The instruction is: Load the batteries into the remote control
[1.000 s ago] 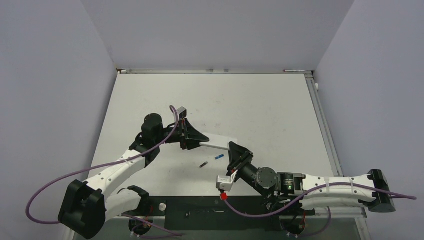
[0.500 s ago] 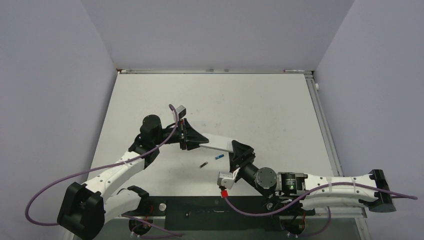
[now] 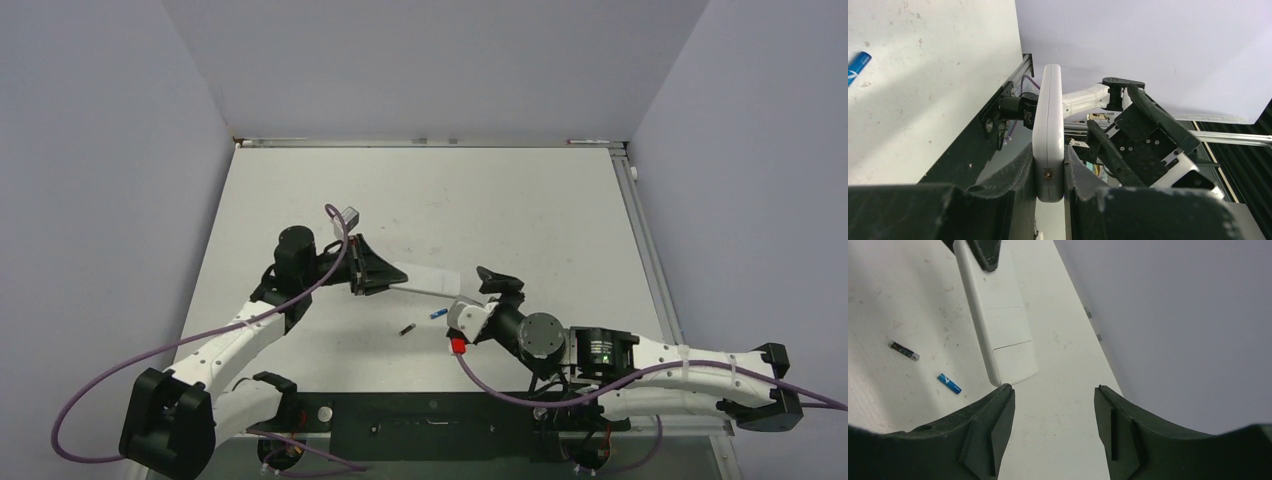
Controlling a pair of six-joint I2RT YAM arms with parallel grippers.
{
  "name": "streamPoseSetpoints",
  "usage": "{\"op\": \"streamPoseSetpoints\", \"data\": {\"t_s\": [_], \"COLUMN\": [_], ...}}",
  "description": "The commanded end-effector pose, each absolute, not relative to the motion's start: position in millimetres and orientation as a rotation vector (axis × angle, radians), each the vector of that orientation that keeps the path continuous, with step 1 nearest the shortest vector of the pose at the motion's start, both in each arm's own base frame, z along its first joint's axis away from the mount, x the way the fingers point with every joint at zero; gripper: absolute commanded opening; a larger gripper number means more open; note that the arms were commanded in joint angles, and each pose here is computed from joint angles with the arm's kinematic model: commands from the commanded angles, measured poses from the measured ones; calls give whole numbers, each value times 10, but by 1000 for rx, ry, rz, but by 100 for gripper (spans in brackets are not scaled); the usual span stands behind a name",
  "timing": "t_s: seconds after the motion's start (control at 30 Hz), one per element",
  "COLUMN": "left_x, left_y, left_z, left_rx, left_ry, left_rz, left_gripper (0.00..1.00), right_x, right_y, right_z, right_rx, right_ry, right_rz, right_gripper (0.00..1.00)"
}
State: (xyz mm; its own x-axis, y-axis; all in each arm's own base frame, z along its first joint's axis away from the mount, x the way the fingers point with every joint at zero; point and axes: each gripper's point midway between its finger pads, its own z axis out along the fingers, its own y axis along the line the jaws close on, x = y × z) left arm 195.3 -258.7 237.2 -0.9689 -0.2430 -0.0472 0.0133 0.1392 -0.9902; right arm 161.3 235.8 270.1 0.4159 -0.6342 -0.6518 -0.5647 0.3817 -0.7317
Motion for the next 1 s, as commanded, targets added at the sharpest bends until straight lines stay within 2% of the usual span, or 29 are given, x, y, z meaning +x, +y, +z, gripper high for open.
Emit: {"op": "streamPoseSetpoints", "data": {"t_s": [0.0, 0.37, 0.97], "left_x": [2045, 2084, 2144], "left_y": [-2529, -2403, -2386], "left_z": [2487, 2443, 2389], "left_rx": [-113, -62, -52], "left_ry": [2122, 2073, 2044], "left_rz": [-1885, -1845, -1836], "left_gripper": [0, 0, 0], "right_x": [1737, 2305, 2449], "right_y": [2312, 2249, 2178], "right_z": [2783, 2701, 2562], "right_rx": [-1104, -751, -328], "right_ry": [1426, 1838, 2068], "right_rz": [45, 191, 735], "right_gripper": [59, 58, 60]}}
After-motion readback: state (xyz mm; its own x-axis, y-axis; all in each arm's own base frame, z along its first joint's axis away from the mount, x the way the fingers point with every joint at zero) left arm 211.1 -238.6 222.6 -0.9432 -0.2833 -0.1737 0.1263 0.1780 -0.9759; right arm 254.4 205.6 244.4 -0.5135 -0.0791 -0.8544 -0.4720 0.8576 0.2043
